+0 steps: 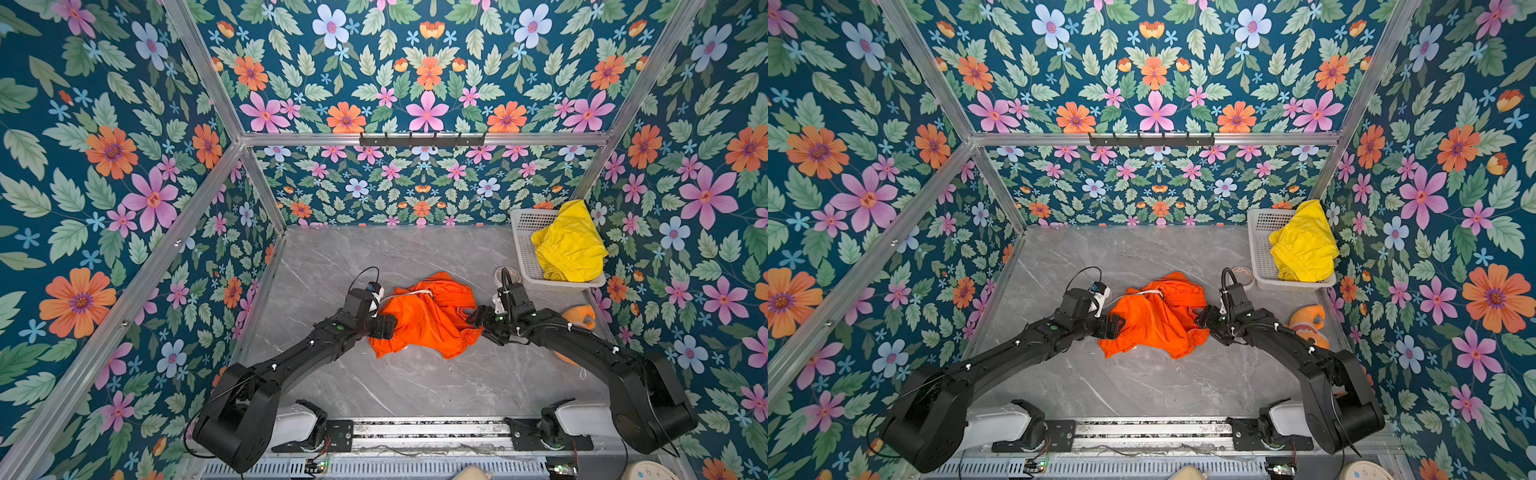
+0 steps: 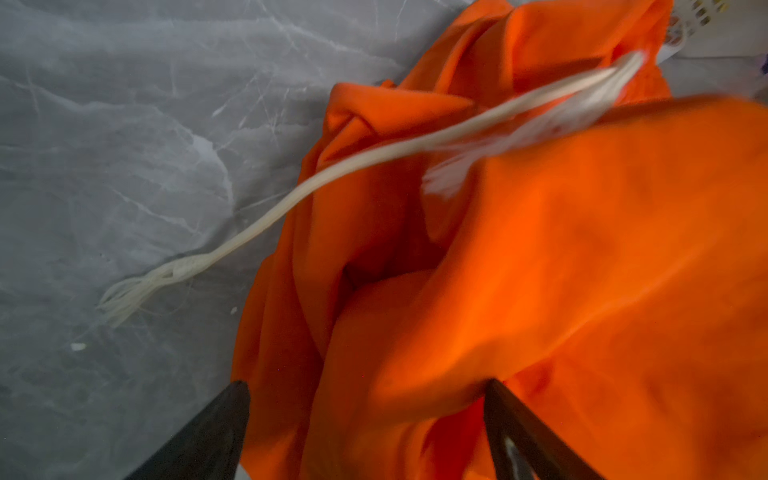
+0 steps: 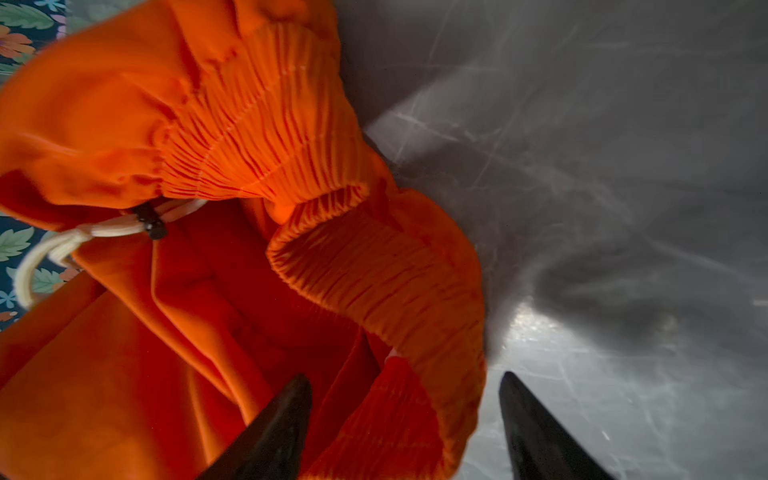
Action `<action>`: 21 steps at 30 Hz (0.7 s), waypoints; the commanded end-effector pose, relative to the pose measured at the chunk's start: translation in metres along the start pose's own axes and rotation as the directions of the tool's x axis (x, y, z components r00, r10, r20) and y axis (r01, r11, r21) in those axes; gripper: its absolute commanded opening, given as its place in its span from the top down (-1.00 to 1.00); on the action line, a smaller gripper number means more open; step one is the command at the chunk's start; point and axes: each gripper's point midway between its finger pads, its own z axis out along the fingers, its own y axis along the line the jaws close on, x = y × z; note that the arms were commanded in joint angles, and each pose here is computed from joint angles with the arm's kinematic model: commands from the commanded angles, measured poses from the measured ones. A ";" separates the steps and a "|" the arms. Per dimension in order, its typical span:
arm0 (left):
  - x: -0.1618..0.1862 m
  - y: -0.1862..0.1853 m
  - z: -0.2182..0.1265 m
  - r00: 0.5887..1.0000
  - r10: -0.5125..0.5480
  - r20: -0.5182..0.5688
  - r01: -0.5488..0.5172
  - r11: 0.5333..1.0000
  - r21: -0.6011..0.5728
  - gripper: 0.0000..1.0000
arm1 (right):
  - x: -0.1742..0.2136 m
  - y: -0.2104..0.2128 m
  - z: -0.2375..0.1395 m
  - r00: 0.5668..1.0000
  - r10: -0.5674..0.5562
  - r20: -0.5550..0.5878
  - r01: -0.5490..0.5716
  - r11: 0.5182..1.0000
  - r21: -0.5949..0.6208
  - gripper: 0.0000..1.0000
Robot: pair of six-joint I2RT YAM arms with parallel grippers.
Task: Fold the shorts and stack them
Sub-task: 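Grasp the orange shorts waistband with both grippers at opposite sides, then lift the shorts by the waistband with both grippers and lay them flat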
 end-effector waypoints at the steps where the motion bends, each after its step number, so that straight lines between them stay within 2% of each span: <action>1: 0.003 0.002 0.006 1.000 -0.018 0.015 0.018 1.000 -0.001 -0.71 | 0.001 0.005 0.008 1.000 -0.011 -0.028 0.010 0.999 -0.030 -0.26; 2: 0.005 0.002 0.009 1.000 -0.022 0.019 0.022 1.000 0.006 -0.67 | 0.000 0.005 0.010 0.999 -0.013 -0.032 0.012 1.000 -0.027 -0.15; 4: 0.008 0.002 0.012 0.999 -0.027 0.018 0.027 1.000 0.013 -0.41 | -0.001 0.008 0.010 0.999 -0.023 -0.035 0.021 0.999 -0.039 0.14; 5: 0.010 0.001 0.014 1.000 -0.027 0.016 0.027 0.999 0.026 -0.25 | -0.002 0.011 0.009 0.999 -0.030 -0.028 0.029 0.999 -0.046 0.40; 6: 0.010 0.000 0.015 0.999 -0.028 0.019 0.028 0.999 0.034 0.00 | -0.004 0.015 0.006 0.999 -0.036 -0.019 0.035 0.998 -0.057 0.61; 7: 0.011 -0.001 0.016 0.999 -0.031 0.022 0.030 0.999 0.042 0.22 | -0.005 0.019 0.002 0.999 -0.046 -0.010 0.046 0.997 -0.070 0.75; 8: 0.011 -0.003 0.016 0.999 -0.034 0.026 0.032 0.998 0.057 0.36 | -0.008 0.026 -0.004 0.998 -0.061 0.009 0.061 0.995 -0.083 0.91; 9: 0.009 -0.005 0.015 0.999 -0.034 0.031 0.031 0.997 0.068 0.49 | -0.011 0.032 -0.010 0.997 -0.070 0.024 0.072 0.993 -0.095 0.99; 11: 0.002 -0.008 0.009 0.998 -0.031 0.054 0.027 0.997 0.072 0.79 | -0.018 0.047 -0.028 0.992 -0.104 0.065 0.111 0.986 -0.121 1.00; 13: -0.014 -0.003 -0.002 0.996 -0.022 0.090 0.020 1.000 0.024 0.98 | -0.025 0.063 -0.050 0.985 -0.132 0.109 0.148 0.978 -0.148 1.00; 17: -0.056 0.018 -0.045 0.985 0.013 0.170 0.006 0.994 -0.109 1.00 | -0.049 0.098 -0.109 0.958 -0.189 0.217 0.233 0.953 -0.196 1.00; 21: -0.102 0.053 -0.100 0.962 -0.001 0.274 0.060 0.976 -0.207 1.00 | -0.070 0.140 -0.167 0.910 -0.262 0.322 0.345 0.909 -0.233 1.00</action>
